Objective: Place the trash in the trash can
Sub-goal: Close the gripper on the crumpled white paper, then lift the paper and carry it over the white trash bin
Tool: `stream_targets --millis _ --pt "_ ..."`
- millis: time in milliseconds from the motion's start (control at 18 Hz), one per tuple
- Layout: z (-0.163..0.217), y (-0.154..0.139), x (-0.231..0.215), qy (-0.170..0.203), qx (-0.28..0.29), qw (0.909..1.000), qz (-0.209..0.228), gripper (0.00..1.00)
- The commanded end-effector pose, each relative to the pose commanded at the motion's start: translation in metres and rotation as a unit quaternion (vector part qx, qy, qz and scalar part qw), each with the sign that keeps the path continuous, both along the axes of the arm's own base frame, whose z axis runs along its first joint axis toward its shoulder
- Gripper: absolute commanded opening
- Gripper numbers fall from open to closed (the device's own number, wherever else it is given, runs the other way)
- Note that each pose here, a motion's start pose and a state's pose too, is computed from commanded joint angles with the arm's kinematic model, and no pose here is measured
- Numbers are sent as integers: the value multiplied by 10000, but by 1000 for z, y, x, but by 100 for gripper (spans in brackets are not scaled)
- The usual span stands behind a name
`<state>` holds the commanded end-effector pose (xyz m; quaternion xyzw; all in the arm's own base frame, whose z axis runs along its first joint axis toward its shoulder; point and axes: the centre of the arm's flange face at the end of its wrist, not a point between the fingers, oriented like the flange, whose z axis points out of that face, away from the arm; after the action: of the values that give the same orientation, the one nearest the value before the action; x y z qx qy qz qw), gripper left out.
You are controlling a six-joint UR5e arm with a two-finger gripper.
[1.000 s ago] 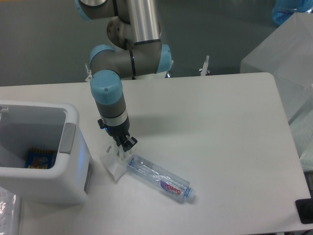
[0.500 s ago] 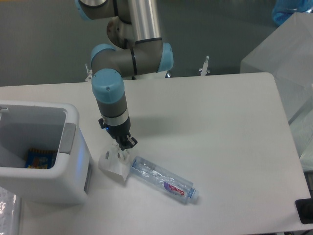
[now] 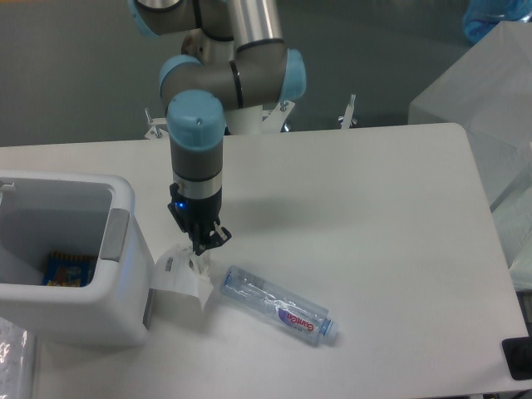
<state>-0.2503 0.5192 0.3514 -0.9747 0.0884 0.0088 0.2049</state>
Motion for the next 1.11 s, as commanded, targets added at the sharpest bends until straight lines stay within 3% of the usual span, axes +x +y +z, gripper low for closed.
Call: stream_targets --millis 167,389,500,611,778,889,1111 --pt "60 -3 -40 -175 771 9955 519 11" --pt "142 -4 -85 -293 1598 9792 1219 11" --pt "166 -2 -90 -619 1876 9671 1605 11" --pt "182 -1 -84 -1098 2034 9493 2133 11" --pt "225 -8 -60 -1334 2344 9315 2440 11" --pt "241 -8 -40 -1316 2445 9321 2325 11" --pt "240 11 16 -1468 2340 9420 1903 11"
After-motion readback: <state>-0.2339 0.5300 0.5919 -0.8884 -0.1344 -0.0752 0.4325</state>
